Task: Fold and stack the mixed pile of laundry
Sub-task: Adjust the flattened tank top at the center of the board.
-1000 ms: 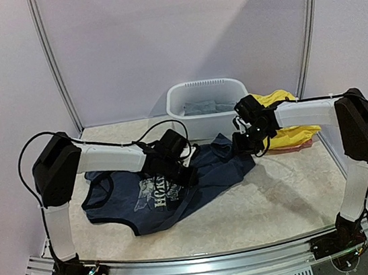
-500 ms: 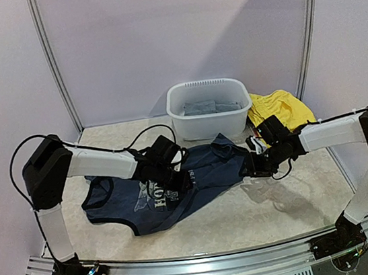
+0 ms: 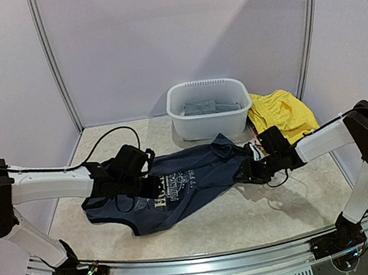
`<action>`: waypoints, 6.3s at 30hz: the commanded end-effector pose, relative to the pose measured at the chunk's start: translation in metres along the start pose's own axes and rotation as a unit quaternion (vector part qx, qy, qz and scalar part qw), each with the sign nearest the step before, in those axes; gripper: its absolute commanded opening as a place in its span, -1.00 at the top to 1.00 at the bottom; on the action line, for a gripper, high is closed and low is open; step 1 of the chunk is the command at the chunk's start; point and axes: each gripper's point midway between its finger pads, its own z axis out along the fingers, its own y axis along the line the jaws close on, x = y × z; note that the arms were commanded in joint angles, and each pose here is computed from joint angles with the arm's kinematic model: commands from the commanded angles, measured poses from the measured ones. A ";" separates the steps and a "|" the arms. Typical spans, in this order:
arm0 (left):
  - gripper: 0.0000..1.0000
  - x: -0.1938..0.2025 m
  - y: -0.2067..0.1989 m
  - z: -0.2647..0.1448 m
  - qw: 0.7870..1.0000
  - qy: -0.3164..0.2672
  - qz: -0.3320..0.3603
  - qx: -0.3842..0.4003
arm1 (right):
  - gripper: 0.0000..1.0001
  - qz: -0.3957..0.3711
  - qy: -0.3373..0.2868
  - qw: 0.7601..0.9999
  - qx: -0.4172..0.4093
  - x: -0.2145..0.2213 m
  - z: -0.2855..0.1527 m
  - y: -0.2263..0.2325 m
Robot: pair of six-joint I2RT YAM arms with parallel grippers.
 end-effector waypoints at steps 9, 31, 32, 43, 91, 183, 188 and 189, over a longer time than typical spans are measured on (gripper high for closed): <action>0.02 0.017 0.048 -0.034 0.996 -0.031 -0.033 -0.077 | 0.42 0.003 0.003 1.000 -0.009 0.004 0.008 -0.003; -0.03 0.063 0.110 -0.074 0.976 -0.004 -0.082 -0.203 | 1.00 -0.020 -0.022 0.991 0.128 0.047 -0.107 -0.023; -0.04 0.066 0.112 -0.075 0.975 -0.003 -0.088 -0.206 | 1.00 -0.017 -0.023 0.989 0.148 0.054 -0.115 -0.031; -0.09 0.104 0.120 -0.072 0.973 0.001 -0.149 -0.176 | 1.00 0.020 -0.040 0.992 0.118 0.087 -0.132 -0.042; 1.00 0.114 0.150 -0.036 0.959 0.020 -0.233 -0.163 | 1.00 0.018 -0.015 0.990 0.142 0.108 -0.130 -0.061; 0.37 -0.007 0.062 0.017 0.996 -0.021 -0.091 -0.004 | 0.04 -0.188 0.064 0.938 0.286 -0.009 0.003 -0.001; 0.39 0.003 0.042 0.018 0.999 0.005 -0.052 -0.002 | 0.08 -0.188 0.064 0.935 0.294 -0.007 -0.001 -0.007; 0.39 0.005 0.041 0.018 0.999 0.010 -0.047 -0.006 | 0.10 -0.188 0.062 0.935 0.295 -0.007 -0.001 -0.008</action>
